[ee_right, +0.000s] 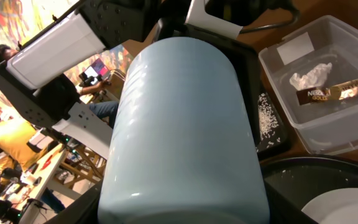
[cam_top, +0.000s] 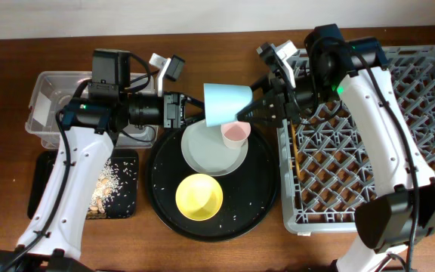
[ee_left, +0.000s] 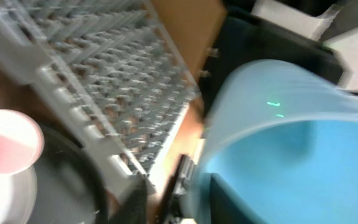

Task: Sort waste into correct bins and load items into the dishwasher rack
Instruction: 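Hand the blue cup from left gripper to right gripper above the tray, then lower the blue cup upside down into the rack with right gripper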

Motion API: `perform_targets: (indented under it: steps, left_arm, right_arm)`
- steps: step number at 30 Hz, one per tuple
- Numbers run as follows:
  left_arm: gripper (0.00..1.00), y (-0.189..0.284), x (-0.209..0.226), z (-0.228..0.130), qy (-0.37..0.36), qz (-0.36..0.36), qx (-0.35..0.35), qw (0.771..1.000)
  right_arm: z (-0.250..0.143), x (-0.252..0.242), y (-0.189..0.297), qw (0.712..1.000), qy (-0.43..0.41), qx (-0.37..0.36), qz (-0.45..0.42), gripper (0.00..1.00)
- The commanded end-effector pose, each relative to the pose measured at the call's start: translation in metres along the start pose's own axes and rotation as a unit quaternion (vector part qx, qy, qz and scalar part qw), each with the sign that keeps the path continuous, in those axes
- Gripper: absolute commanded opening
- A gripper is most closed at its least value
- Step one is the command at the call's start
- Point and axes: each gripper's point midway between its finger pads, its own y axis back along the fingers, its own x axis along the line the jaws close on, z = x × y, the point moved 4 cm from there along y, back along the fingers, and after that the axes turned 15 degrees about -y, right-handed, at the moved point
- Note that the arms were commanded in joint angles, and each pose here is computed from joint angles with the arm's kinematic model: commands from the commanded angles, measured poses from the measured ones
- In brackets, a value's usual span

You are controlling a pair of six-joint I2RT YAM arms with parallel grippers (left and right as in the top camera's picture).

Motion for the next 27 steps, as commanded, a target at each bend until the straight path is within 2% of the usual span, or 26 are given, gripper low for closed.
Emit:
perform_targets:
  steps: [1, 4, 6, 8, 10, 12, 14, 15, 18, 19, 21, 27]
  left_arm:
    - [0.46, 0.004, 0.034, -0.005, -0.008, 0.135, 0.018, 0.991]
    - [0.55, 0.012, 0.054, -0.012, 0.005, 0.215, 0.037, 0.976]
    - [0.68, 0.017, 0.062, -0.019, 0.018, 0.251, 0.051, 0.966]
    - [0.99, 0.020, 0.067, -0.023, 0.025, 0.272, 0.060, 0.960]
    - [0.99, 0.021, 0.068, -0.026, 0.029, 0.280, 0.064, 0.957]
    - [0.99, 0.021, 0.068, -0.026, 0.029, 0.280, 0.064, 0.958]
    - [0.99, 0.021, 0.068, -0.026, 0.029, 0.280, 0.064, 0.958]
    - [0.99, 0.021, 0.068, -0.026, 0.029, 0.280, 0.064, 0.958]
    - [0.99, 0.021, 0.068, -0.026, 0.029, 0.280, 0.064, 0.958]
    - [0.99, 0.021, 0.068, -0.026, 0.029, 0.280, 0.064, 0.958]
    - [1.00, 0.021, 0.068, -0.026, 0.029, 0.280, 0.064, 0.958]
    - [0.99, 0.021, 0.068, -0.026, 0.029, 0.280, 0.064, 0.958]
  right_arm:
    - [0.005, 0.010, 0.006, 1.000, 0.019, -0.018, 0.011, 0.52]
    - [0.003, -0.001, 0.017, 0.999, 0.015, -0.014, -0.025, 0.49]
    - [0.003, -0.012, 0.036, 0.998, -0.004, -0.021, -0.062, 0.48]
    - [0.002, -0.024, 0.056, 0.994, -0.022, -0.030, -0.101, 0.47]
    - [0.003, -0.049, 0.087, 0.979, -0.076, -0.046, -0.181, 0.45]
    - [0.003, -0.077, 0.119, 0.945, -0.151, -0.071, -0.282, 0.42]
    - [0.001, -0.104, 0.152, 0.885, -0.220, -0.104, -0.397, 0.41]
    - [-0.003, -0.120, 0.175, 0.831, -0.246, -0.117, -0.485, 0.41]
    - [-0.013, -0.134, 0.207, 0.736, -0.278, -0.134, -0.603, 0.41]
    - [-0.014, -0.135, 0.215, 0.714, -0.283, -0.140, -0.624, 0.41]
    - [-0.018, -0.141, 0.222, 0.695, -0.286, -0.136, -0.646, 0.41]
    - [-0.036, -0.190, 0.219, 0.690, -0.325, -0.099, -0.639, 0.41]
